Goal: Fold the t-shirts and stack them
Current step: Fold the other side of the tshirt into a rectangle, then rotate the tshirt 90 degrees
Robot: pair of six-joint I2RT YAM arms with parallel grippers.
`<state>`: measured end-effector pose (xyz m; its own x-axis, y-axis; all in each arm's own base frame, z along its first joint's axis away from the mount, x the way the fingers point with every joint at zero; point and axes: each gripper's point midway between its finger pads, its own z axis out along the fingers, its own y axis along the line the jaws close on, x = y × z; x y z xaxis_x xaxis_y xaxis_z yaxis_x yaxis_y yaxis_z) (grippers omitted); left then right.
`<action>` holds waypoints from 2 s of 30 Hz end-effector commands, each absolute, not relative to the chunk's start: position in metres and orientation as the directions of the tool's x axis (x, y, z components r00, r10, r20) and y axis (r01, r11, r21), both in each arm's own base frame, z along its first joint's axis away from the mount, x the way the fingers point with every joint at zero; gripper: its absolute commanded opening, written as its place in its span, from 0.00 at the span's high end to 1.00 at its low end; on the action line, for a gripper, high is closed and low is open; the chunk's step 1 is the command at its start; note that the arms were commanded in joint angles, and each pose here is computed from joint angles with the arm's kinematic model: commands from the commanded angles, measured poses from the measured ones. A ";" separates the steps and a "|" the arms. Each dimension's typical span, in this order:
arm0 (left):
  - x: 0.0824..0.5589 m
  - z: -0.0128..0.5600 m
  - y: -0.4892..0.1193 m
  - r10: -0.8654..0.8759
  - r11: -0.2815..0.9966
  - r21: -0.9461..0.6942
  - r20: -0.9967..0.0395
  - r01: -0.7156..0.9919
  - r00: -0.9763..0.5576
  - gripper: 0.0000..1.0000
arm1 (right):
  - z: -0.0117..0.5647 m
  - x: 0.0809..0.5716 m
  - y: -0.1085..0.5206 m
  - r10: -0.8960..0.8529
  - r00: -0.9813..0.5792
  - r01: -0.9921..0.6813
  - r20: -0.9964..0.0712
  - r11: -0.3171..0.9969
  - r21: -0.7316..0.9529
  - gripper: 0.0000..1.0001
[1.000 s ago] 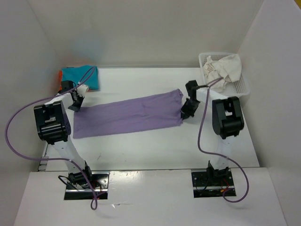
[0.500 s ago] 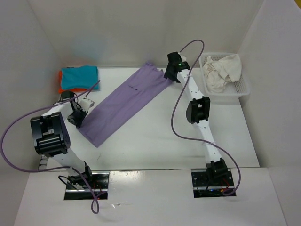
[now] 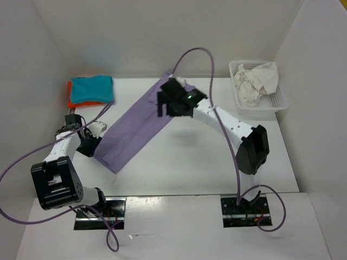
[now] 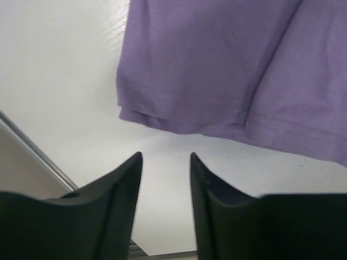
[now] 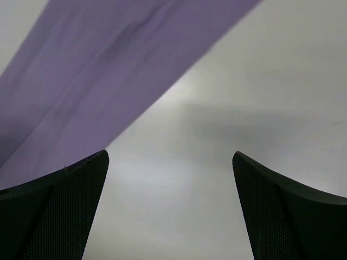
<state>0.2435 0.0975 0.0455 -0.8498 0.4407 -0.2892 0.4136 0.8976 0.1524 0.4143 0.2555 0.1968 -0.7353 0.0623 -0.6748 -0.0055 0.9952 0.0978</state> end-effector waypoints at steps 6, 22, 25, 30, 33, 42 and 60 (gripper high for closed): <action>0.277 0.069 0.112 0.334 0.941 0.210 -0.435 0.266 -0.836 0.40 | 0.120 0.267 0.455 0.019 -0.916 -0.186 -0.402 0.866 0.465 0.03; 0.311 0.063 0.141 0.121 0.992 0.029 -0.549 0.125 -0.827 0.33 | 0.063 0.207 0.558 0.074 -0.996 0.036 -0.046 0.828 0.559 0.35; 0.307 0.061 0.143 0.111 0.992 0.013 -0.555 0.125 -0.825 0.33 | 0.058 0.205 0.555 0.105 -0.994 0.079 -0.017 0.835 0.544 0.35; 0.305 0.060 0.146 0.099 0.992 -0.010 -0.576 0.129 -0.811 0.32 | 0.061 0.208 0.550 0.139 -0.990 0.102 -0.028 0.836 0.539 0.35; 0.303 0.055 0.143 0.093 0.991 -0.030 -0.571 0.134 -0.816 0.32 | 0.058 0.202 0.556 0.125 -0.992 0.098 -0.015 0.842 0.531 0.31; 0.308 0.059 0.143 0.103 0.986 -0.043 -0.589 0.158 -0.802 0.32 | 0.023 0.181 0.554 0.105 -0.989 0.139 0.100 0.881 0.452 0.30; 0.303 0.060 0.138 0.098 0.981 -0.081 -0.579 0.177 -0.810 0.31 | -0.008 0.176 0.531 0.206 -0.930 0.338 0.305 0.806 0.486 1.00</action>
